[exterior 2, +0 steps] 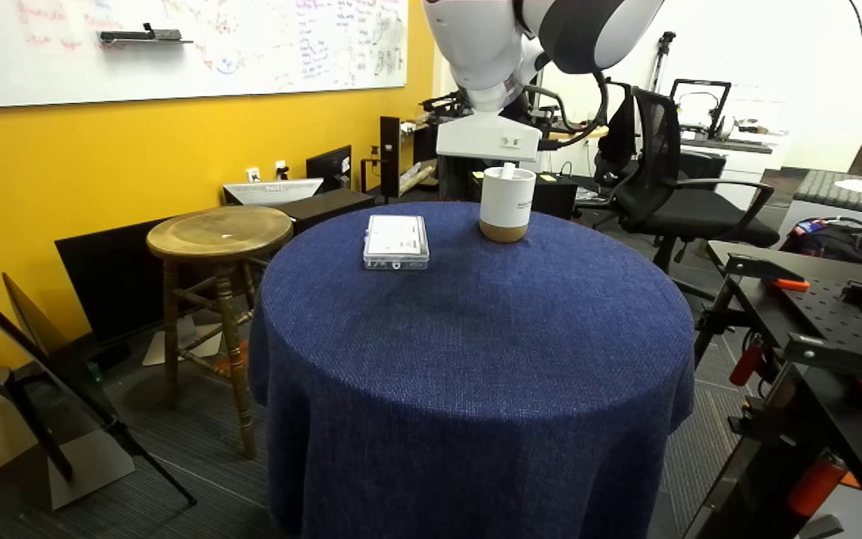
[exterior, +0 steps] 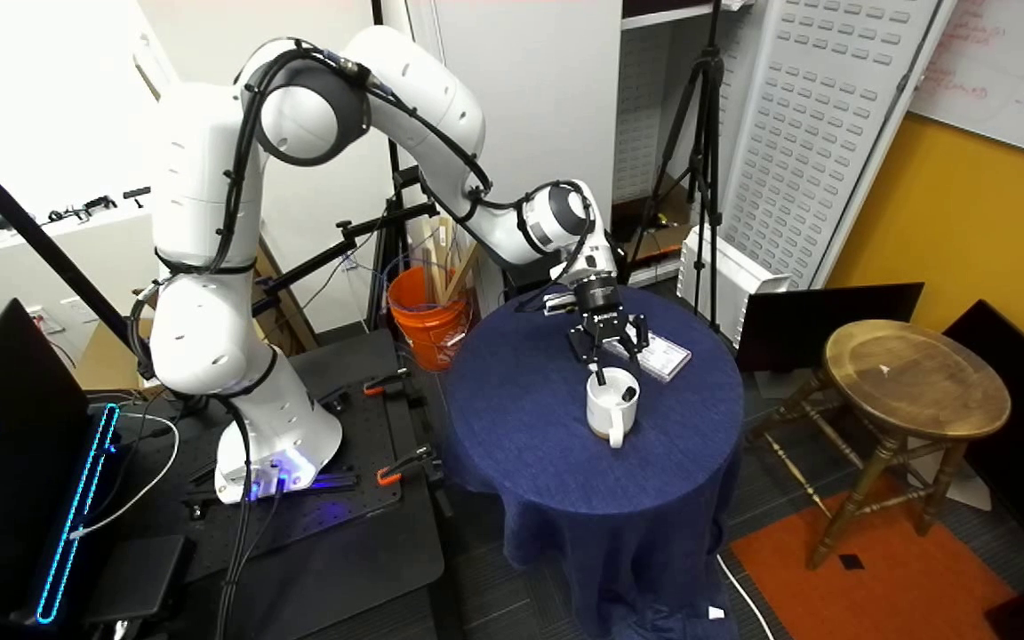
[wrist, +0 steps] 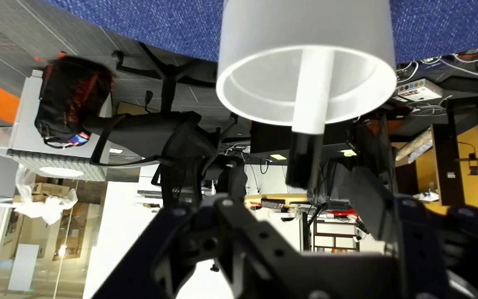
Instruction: Put the marker inside the mug cup
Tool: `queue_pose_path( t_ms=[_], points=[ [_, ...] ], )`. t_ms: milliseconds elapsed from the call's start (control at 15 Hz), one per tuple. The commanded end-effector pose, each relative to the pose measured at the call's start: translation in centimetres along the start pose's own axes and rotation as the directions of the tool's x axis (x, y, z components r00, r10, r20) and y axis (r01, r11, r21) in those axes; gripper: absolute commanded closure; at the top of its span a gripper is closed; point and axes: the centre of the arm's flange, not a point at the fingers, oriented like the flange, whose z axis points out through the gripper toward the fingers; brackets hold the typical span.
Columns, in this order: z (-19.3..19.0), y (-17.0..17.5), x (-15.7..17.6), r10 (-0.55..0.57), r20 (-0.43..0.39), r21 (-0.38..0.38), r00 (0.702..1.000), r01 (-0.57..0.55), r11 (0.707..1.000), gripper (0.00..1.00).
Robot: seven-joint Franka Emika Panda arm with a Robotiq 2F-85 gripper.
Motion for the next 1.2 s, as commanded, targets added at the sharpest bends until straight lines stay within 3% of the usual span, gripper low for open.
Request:
queue_pose_path(
  t_ms=[0,400,733,867,1133],
  points=[
    [-0.9,-0.3,0.4,0.013,-0.014,-0.018,1.0,-0.014,1.0,0.02],
    [-2.3,0.5,2.0,0.046,-0.01,0.004,0.999,-0.046,0.999,0.0],
    [-4.1,0.9,4.3,0.091,0.043,0.06,0.995,-0.093,0.994,0.0],
    [-5.0,1.1,5.3,0.118,0.072,0.097,0.99,-0.125,0.987,0.0],
    [-6.7,1.6,6.7,0.177,0.21,0.203,0.962,-0.22,0.954,0.0]
  ],
)
